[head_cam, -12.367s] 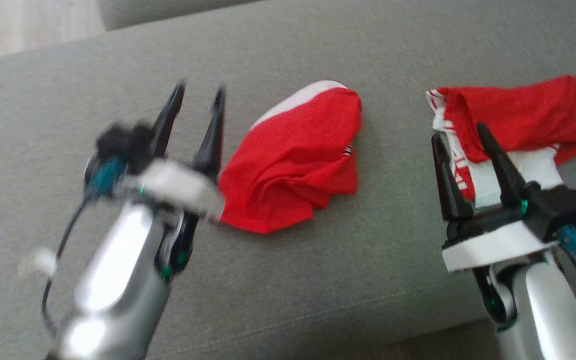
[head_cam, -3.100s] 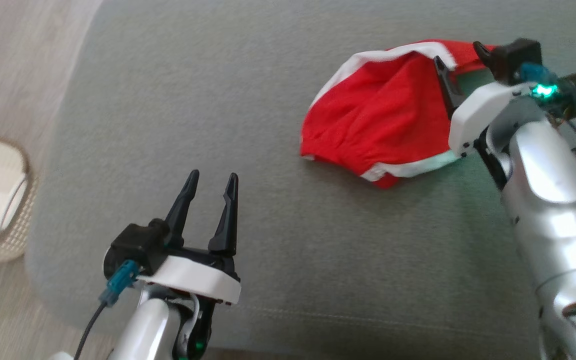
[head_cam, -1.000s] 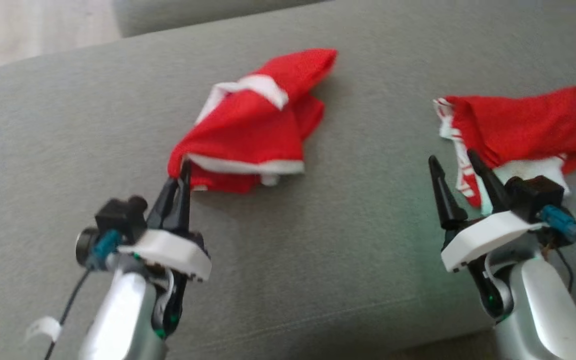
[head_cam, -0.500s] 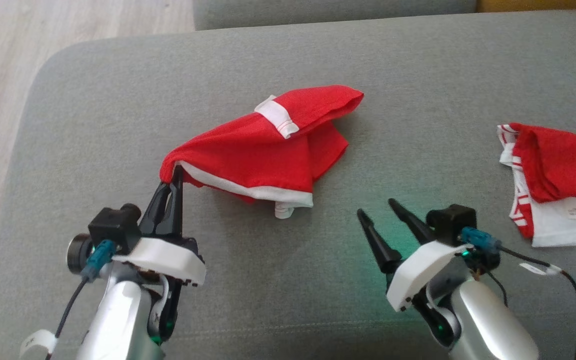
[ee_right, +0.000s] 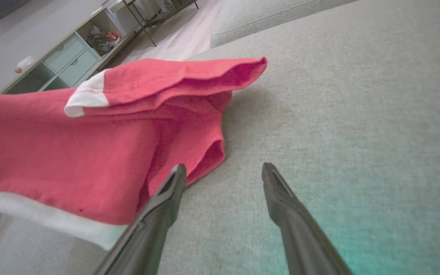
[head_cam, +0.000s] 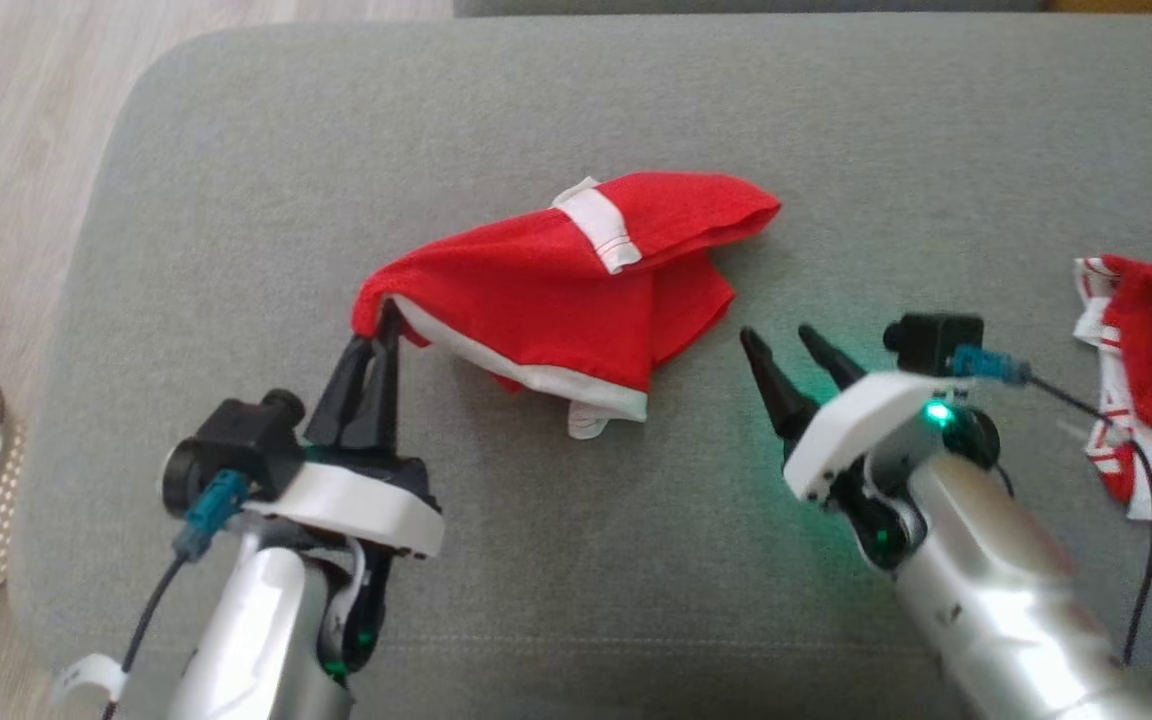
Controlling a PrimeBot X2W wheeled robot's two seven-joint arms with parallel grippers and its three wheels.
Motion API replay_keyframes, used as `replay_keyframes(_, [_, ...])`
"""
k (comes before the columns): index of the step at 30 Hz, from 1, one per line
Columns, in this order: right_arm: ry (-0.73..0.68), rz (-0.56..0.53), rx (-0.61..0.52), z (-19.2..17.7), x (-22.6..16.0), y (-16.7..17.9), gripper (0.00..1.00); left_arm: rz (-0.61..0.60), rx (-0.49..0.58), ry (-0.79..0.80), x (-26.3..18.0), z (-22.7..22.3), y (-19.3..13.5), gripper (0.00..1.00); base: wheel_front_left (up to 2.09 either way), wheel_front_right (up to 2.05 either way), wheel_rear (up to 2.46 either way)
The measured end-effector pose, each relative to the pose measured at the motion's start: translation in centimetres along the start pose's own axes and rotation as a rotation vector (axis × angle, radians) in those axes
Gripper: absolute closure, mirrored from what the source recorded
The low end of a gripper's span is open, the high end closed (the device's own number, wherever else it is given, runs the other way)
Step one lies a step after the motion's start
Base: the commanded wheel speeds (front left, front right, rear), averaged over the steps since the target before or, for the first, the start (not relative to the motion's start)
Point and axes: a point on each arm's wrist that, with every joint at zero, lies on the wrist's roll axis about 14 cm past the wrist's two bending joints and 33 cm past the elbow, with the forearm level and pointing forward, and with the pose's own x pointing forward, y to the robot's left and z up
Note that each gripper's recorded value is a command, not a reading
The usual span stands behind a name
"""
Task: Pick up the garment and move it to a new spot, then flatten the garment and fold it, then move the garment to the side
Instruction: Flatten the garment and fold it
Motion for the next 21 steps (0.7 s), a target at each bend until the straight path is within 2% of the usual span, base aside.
replay_keyframes(12, [0.064, 0.026, -0.069, 0.0, 5.2, 1.1, 0.00, -0.013, -0.018, 0.025, 0.0, -0.7, -0.5, 1.00, 0.00, 0.00, 0.00])
replay_keyframes(17, [0.130, 0.014, -0.091, -1.5, 6.2, 0.8, 0.00, 0.001, -0.032, 0.034, -0.2, -1.0, -0.2, 1.00, 0.00, 0.00, 0.00])
replay_keyframes(18, [0.144, 0.017, -0.097, -1.9, 6.3, 0.8, 0.04, 0.011, -0.034, 0.036, -0.2, -1.0, 0.0, 1.00, 0.00, 0.00, 0.00])
replay_keyframes(20, [0.165, 0.028, -0.112, -2.2, 6.7, 1.2, 1.00, 0.020, -0.034, 0.038, -0.2, -1.1, 0.2, 1.00, 0.00, 0.00, 0.00])
replay_keyframes(21, [0.172, 0.037, -0.121, -2.2, 7.0, 1.4, 1.00, 0.024, -0.031, 0.038, -0.2, -1.1, 0.3, 1.00, 0.00, 0.00, 0.00])
